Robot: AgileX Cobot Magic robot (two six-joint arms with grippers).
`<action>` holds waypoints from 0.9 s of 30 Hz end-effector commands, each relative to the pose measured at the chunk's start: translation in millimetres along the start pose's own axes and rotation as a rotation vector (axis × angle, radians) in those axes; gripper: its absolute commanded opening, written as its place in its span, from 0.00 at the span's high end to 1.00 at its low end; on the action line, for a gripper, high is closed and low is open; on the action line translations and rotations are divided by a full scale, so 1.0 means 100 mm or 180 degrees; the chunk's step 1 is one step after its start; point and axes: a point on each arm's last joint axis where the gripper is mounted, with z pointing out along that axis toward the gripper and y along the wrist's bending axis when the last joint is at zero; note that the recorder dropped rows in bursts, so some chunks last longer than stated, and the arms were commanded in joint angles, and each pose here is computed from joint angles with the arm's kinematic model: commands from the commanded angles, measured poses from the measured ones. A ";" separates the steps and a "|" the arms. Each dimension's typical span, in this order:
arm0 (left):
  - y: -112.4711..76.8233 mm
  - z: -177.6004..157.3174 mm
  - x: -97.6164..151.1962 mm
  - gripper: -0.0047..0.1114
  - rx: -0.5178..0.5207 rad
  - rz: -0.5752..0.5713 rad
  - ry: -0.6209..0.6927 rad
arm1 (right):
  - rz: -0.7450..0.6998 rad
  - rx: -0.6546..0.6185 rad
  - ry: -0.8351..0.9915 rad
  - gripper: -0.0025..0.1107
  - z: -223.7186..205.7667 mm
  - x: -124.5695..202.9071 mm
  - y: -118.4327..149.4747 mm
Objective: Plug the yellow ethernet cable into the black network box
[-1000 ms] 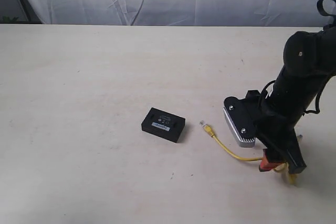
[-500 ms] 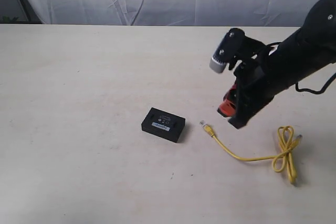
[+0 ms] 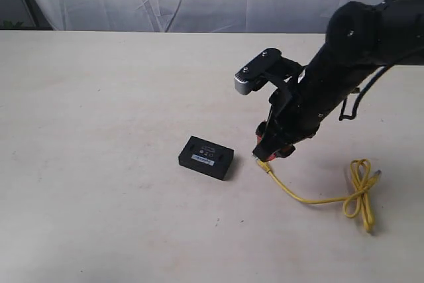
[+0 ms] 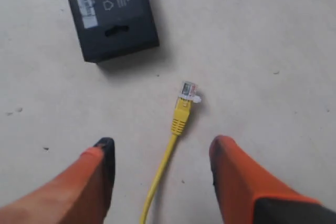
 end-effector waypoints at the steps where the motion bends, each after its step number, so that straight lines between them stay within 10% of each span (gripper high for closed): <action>1: 0.00 0.00 0.01 0.96 -0.0014 -0.0001 -0.0025 | -0.0089 -0.0005 0.0324 0.50 0.19 -0.03 -0.06; 24: 0.00 0.00 0.01 0.96 -0.0014 -0.0001 -0.0025 | 0.0066 -0.0012 0.0500 0.57 0.76 0.00 -0.17; 27: 0.00 0.00 0.01 0.96 -0.0015 -0.0001 -0.0002 | 0.0053 -0.0015 0.0544 0.70 0.80 0.02 -0.17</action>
